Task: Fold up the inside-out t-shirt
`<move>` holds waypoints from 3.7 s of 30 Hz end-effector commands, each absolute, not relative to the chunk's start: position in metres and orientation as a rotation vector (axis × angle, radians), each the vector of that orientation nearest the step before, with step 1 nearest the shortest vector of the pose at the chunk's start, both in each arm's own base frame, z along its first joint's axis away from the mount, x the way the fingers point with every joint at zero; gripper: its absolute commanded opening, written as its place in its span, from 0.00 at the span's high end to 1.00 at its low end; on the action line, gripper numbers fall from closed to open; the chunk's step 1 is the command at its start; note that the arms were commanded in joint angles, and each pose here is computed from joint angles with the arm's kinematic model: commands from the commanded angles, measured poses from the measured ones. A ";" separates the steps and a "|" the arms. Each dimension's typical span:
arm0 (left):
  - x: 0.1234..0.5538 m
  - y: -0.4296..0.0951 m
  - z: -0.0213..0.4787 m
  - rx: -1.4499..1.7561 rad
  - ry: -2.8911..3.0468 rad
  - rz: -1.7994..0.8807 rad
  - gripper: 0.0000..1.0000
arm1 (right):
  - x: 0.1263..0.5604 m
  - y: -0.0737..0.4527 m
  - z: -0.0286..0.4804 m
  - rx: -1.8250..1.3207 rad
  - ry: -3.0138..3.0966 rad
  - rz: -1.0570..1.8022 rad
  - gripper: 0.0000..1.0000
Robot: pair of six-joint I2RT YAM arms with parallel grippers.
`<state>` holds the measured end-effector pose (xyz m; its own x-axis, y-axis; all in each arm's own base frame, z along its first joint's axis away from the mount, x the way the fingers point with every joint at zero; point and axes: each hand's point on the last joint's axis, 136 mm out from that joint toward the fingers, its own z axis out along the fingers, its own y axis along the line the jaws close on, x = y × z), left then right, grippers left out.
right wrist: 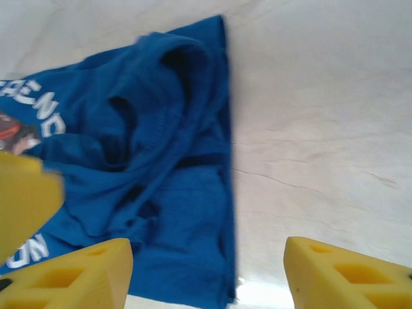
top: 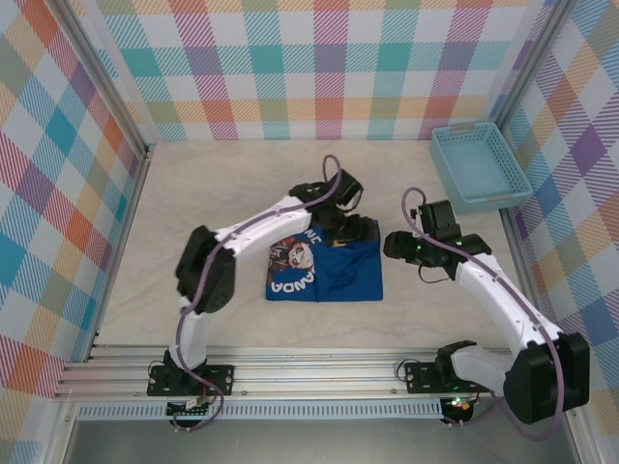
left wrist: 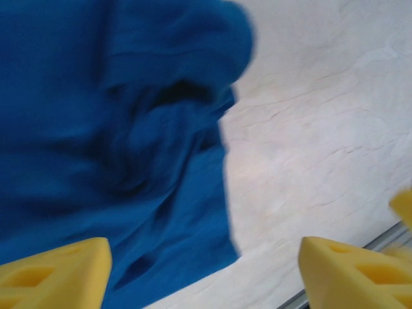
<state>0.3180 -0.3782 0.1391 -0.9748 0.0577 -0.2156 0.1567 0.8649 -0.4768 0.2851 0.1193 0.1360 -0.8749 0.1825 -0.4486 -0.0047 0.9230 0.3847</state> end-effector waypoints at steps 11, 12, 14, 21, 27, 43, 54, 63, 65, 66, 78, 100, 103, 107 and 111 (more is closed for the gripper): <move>0.306 -0.315 0.112 0.211 2.794 -0.808 0.25 | 0.371 0.177 0.104 0.124 2.599 0.743 0.38; 0.306 -0.316 0.109 0.209 2.797 -0.808 0.26 | 0.374 0.177 0.100 0.138 2.606 0.741 0.39; 0.305 -0.319 0.104 0.212 2.801 -0.828 0.30 | 0.378 0.180 0.095 0.145 2.616 0.750 0.44; 0.301 -0.318 0.084 0.187 2.845 -0.794 0.37 | 0.386 0.181 0.082 0.176 2.649 0.730 0.58; 0.303 -0.312 0.081 0.180 2.849 -0.719 0.36 | 0.392 0.179 0.082 0.161 2.655 0.693 0.71; 0.295 -0.340 0.094 0.293 2.771 -0.863 0.39 | 0.396 0.177 0.081 0.124 2.670 0.653 0.79; 0.262 -0.387 0.104 0.598 2.668 -0.936 0.60 | 0.414 0.171 0.074 0.061 2.725 0.565 0.85; 0.211 -0.456 0.095 0.906 2.580 -1.068 0.59 | 0.430 0.165 0.071 0.065 2.757 0.589 0.84; 0.203 -0.464 0.097 0.961 2.556 -1.080 0.54 | 0.434 0.164 0.074 0.065 2.758 0.621 0.80; 0.200 -0.466 0.098 0.984 2.547 -1.075 0.49 | 0.434 0.164 0.078 0.068 2.756 0.647 0.77; 0.231 -0.392 0.169 0.875 2.377 -0.990 0.24 | 0.354 0.129 0.123 0.122 2.713 0.669 0.42; 0.299 -0.261 0.074 0.285 2.739 -0.560 0.23 | 0.260 0.123 0.043 0.087 2.957 0.068 0.46; 0.296 -0.253 0.068 0.295 2.755 -0.512 0.23 | 0.248 0.112 0.043 0.166 2.968 0.124 0.47; 0.297 -0.255 0.075 0.320 2.732 -0.529 0.23 | 0.245 0.111 0.054 0.223 2.941 0.254 0.45; 0.309 -0.258 0.092 0.336 2.668 -0.514 0.23 | 0.253 0.125 0.082 0.192 2.867 0.377 0.42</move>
<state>0.3017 -0.2561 0.0730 -0.9202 0.1345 -0.3677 0.2633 0.9077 -0.3267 0.2509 0.1115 0.0620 -0.9661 0.1555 -0.2062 0.1162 0.9748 0.1904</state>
